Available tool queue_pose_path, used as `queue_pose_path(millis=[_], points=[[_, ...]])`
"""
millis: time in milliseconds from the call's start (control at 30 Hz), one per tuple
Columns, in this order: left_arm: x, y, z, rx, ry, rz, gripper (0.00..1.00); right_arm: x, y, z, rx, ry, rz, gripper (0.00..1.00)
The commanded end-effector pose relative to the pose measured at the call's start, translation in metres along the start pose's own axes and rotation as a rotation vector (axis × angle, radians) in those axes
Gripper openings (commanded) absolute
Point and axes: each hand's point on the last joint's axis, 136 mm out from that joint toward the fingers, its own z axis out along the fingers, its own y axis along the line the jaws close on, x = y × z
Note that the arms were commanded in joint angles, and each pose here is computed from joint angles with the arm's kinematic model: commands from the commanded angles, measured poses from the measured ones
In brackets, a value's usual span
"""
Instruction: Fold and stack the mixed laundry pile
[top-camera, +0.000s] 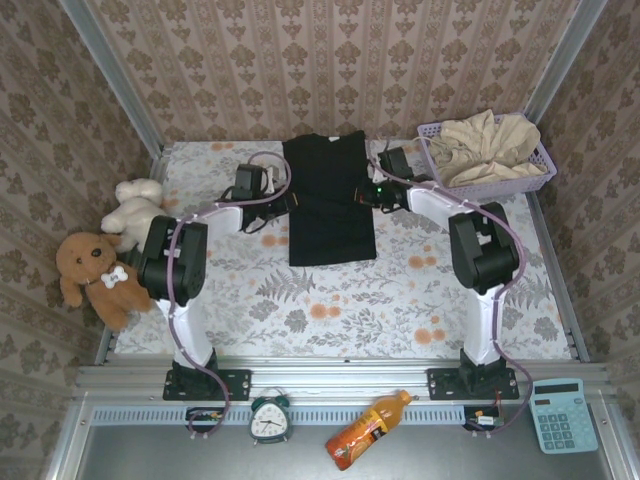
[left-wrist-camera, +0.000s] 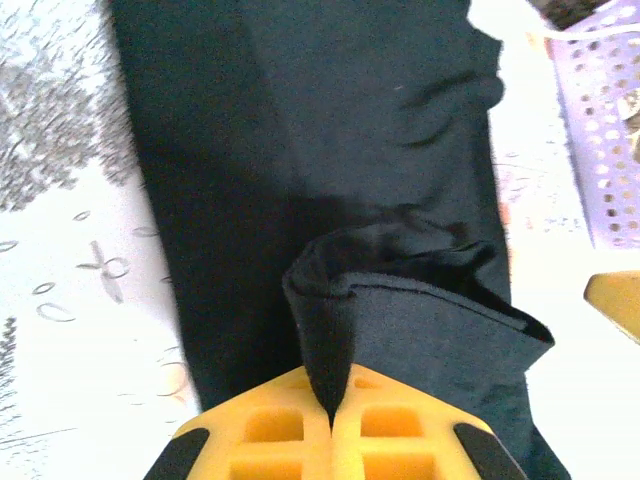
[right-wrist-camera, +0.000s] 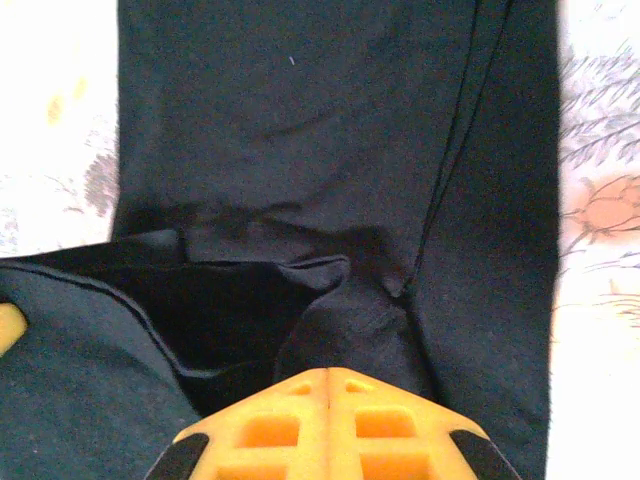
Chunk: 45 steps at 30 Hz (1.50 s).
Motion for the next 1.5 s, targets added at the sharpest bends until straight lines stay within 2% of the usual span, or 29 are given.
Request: queue_pose_path(millis=[0,133,167,233,300,333,467,600,733,800,867,933,967,1200,1467], points=[[-0.013,-0.022,-0.005,0.04,-0.017,0.071,0.06,-0.015,-0.005,-0.021,0.024,-0.061,0.018,0.0],[-0.012,-0.013,0.011,0.032,0.009,0.071,0.12,-0.017,-0.01,-0.014,0.017,-0.048,0.03,0.0],[-0.01,-0.008,0.015,0.014,0.024,0.06,0.13,-0.015,-0.01,-0.01,0.011,-0.039,0.031,0.04],[-0.004,0.001,0.022,0.003,0.045,0.041,0.14,-0.01,-0.009,0.0,-0.009,-0.021,0.029,0.23],[0.001,0.008,0.026,-0.008,0.051,0.022,0.15,-0.003,-0.008,0.01,-0.016,0.003,0.025,0.31],[0.004,0.012,0.027,-0.018,0.057,0.013,0.15,0.001,-0.008,0.016,-0.016,0.014,0.025,0.39],[0.009,0.02,0.025,-0.038,0.06,-0.011,0.15,0.012,-0.003,0.037,-0.016,0.046,0.022,0.49],[0.009,0.021,0.02,-0.041,0.052,-0.017,0.15,0.016,0.001,0.057,-0.015,0.069,0.034,0.51],[0.01,0.022,0.019,-0.041,0.053,-0.018,0.15,0.022,0.008,0.07,-0.022,0.091,0.032,0.5],[0.01,0.022,0.019,-0.04,0.054,-0.02,0.15,0.023,0.008,0.073,-0.02,0.099,0.036,0.37],[0.01,0.023,0.019,-0.039,0.054,-0.023,0.15,0.022,0.007,0.07,-0.015,0.09,0.041,0.18],[0.009,0.023,0.019,-0.038,0.053,-0.026,0.15,0.017,0.006,0.061,-0.004,0.066,0.04,0.04],[0.009,0.023,0.018,-0.037,0.053,-0.027,0.15,0.014,0.006,0.054,0.002,0.056,0.038,0.02],[0.002,0.019,0.011,-0.035,0.031,-0.02,0.15,-0.003,0.008,0.009,0.031,-0.015,0.015,0.0],[-0.02,0.004,0.007,-0.011,-0.02,0.013,0.17,-0.026,-0.008,0.005,0.065,-0.07,0.031,0.01]])
